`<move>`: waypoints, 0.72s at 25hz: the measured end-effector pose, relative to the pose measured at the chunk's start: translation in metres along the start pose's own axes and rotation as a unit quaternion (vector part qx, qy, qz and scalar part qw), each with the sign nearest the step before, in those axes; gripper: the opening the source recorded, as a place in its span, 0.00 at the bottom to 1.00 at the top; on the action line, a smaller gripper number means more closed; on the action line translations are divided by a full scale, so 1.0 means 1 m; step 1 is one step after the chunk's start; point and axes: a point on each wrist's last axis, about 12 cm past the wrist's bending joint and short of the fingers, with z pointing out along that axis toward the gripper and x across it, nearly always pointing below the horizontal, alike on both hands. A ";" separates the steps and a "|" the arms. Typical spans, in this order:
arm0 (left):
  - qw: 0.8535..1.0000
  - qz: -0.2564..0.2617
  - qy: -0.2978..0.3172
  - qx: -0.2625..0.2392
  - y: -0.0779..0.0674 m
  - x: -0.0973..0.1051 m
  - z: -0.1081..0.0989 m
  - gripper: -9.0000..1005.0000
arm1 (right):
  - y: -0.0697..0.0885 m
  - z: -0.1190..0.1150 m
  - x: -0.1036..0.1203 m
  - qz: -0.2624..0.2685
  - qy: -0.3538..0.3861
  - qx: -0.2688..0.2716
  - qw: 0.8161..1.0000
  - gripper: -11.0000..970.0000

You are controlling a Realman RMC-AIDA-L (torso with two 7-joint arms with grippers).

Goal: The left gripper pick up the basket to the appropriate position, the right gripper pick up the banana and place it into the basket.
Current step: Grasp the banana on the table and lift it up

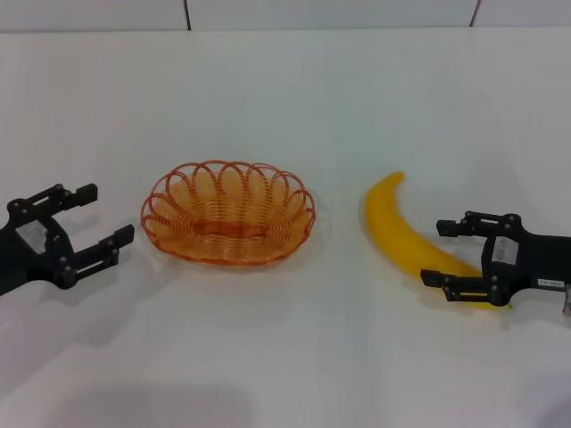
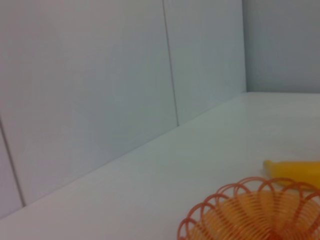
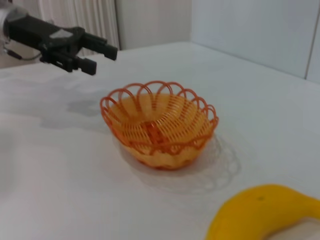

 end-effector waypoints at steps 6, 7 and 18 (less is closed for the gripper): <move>1.000 -0.003 -0.006 0.010 -0.001 -0.001 0.002 0.74 | -0.001 0.008 0.002 0.002 0.022 -0.008 1.000 0.73; 1.000 -0.003 -0.007 0.010 -0.001 -0.001 0.002 0.74 | -0.001 0.009 0.001 0.005 0.023 -0.010 1.000 0.73; 1.000 -0.002 -0.008 0.010 -0.001 -0.002 0.003 0.74 | -0.004 0.013 -0.003 0.032 0.037 -0.022 0.999 0.70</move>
